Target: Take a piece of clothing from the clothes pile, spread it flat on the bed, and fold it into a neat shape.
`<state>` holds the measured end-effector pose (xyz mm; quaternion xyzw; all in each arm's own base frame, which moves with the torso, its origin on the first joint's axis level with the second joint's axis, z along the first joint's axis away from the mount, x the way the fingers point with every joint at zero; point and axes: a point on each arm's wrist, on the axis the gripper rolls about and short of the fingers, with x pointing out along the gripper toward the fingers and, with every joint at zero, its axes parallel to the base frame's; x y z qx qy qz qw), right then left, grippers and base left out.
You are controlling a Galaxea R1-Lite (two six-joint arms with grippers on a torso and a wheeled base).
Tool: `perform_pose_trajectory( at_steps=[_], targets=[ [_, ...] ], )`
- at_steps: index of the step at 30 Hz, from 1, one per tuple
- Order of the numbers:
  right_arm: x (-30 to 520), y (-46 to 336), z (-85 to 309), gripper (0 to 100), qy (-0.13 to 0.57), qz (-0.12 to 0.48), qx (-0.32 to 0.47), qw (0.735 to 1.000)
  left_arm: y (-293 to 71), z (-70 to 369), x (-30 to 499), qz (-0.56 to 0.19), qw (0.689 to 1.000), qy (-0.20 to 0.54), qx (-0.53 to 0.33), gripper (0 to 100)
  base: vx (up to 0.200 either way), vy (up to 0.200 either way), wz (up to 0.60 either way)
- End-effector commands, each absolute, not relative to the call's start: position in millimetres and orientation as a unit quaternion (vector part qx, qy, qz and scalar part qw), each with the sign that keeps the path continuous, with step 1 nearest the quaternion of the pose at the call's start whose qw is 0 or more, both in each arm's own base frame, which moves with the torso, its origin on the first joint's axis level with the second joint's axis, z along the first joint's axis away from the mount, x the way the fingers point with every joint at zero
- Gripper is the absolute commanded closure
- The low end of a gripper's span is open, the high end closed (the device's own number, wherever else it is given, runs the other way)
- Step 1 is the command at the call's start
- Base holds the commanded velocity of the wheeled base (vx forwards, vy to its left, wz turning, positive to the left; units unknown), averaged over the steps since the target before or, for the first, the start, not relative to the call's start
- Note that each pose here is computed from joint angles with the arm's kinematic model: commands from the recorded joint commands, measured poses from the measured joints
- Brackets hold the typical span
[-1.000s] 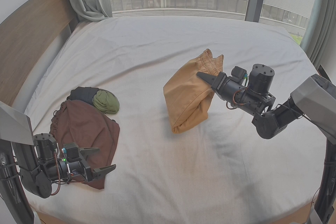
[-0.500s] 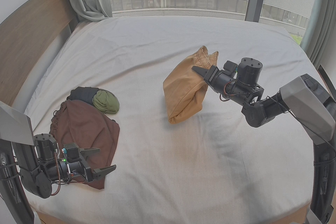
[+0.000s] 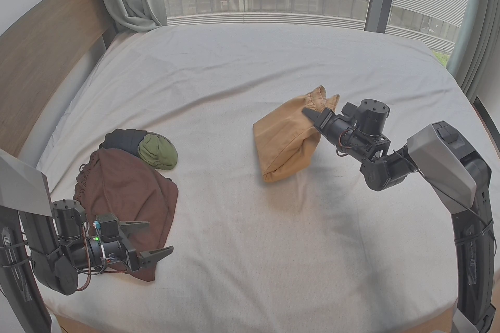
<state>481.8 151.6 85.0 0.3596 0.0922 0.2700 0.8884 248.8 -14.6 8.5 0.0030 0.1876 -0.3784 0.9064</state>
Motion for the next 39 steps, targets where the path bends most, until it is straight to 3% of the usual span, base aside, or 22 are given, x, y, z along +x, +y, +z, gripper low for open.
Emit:
perform_pose_trajectory(
  at_steps=[1,16,26,27,32,39],
  targets=[
    [490.9,135.5,47.0,100,0.114,0.234,0.357,0.897,-14.3,7.8,248.6,-0.378,0.906,0.189,0.003,0,0.000,0.000,0.00],
    [470.7,121.2,-25.9,100,0.151,0.181,0.346,0.908,-14.3,8.3,248.1,-0.378,0.906,0.189,0.003,0,0.000,0.000,0.00],
    [469.0,111.5,-30.0,100,0.147,0.170,0.342,0.913,-14.3,7.5,248.9,-0.378,0.906,0.189,0.003,0,0.000,0.000,0.00],
    [468.4,109.1,-29.7,0,0.146,0.168,0.340,0.914,-14.3,7.5,248.9,-0.378,0.906,0.189,0.003,0,0.000,0.000,0.00],
    [459.3,100.4,-26.4,0,0.147,0.163,0.319,0.922,-14.3,7.6,249.3,-0.378,0.906,0.188,0.003,0,0.000,0.000,0.00],
    [406.7,94.9,-11.4,0,0.199,0.161,0.271,0.928,-15.8,7.7,249.6,-0.381,0.905,0.188,0.003,0,0.000,0.000,0.00]
  ],
)
